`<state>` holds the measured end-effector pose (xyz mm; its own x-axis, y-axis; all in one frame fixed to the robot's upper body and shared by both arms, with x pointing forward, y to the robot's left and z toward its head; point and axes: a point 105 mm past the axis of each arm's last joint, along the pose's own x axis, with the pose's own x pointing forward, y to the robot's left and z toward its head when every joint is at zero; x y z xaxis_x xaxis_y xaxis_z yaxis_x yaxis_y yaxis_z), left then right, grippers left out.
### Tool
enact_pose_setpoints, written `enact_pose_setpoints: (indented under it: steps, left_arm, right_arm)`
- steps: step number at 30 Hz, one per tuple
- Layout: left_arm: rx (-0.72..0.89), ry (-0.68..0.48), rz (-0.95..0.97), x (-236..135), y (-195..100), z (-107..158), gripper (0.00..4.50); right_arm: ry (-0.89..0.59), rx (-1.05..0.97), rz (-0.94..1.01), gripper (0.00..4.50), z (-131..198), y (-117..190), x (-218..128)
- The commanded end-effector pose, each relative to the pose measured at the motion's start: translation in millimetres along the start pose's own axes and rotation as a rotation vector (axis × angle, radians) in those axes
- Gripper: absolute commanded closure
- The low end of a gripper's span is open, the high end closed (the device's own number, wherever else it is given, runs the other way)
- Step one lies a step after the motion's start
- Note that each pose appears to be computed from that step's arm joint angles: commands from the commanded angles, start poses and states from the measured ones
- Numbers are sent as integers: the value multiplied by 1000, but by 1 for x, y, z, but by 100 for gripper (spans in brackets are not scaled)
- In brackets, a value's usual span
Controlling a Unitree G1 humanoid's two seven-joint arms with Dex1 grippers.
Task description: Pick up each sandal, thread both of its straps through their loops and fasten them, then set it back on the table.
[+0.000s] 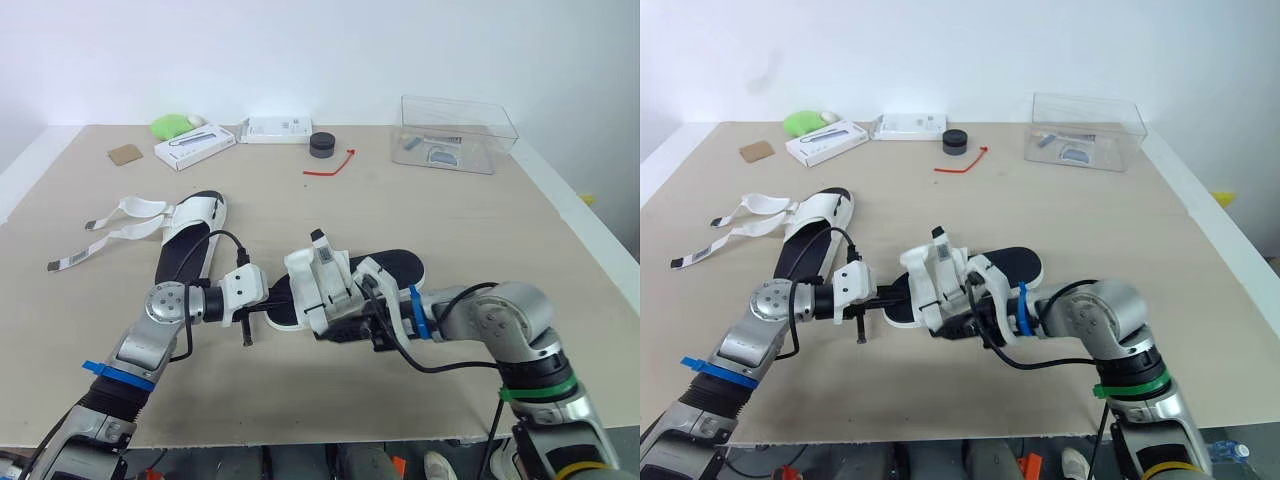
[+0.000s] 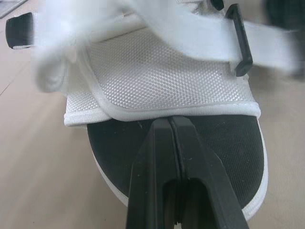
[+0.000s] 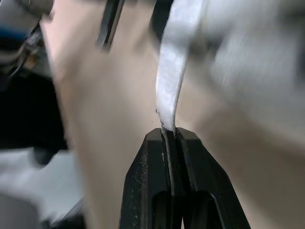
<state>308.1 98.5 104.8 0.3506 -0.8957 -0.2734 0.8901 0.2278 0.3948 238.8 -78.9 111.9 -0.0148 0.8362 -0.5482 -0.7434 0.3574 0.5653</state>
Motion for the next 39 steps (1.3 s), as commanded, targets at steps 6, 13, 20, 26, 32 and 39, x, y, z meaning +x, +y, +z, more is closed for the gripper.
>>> enact_pose_setpoints:
  steps: [6, 13, 20, 26, 32, 39]
  left_arm:
    - [-33, 42, -39, 3, -13, -12, 450]
    - [-35, 44, -38, 2, -13, -13, 450]
    - [-31, 47, -37, 1, -9, -14, 450]
    - [-22, 35, -38, 5, -4, -11, 450]
    - [-21, 35, -40, 5, -4, -11, 450]
    - [-24, 35, -34, 4, -5, -12, 450]
  right_arm:
    - [81, -21, 82, 446, -11, 20, -11]
    - [78, -92, 74, 233, -9, 24, -14]
    - [119, -669, -87, 9, 9, 27, -46]
    - [35, -1472, -114, 9, 28, 23, -43]
    - [45, -2049, -144, 9, 26, 8, -25]
    - [-13, -2243, -83, 9, 23, 1, -12]
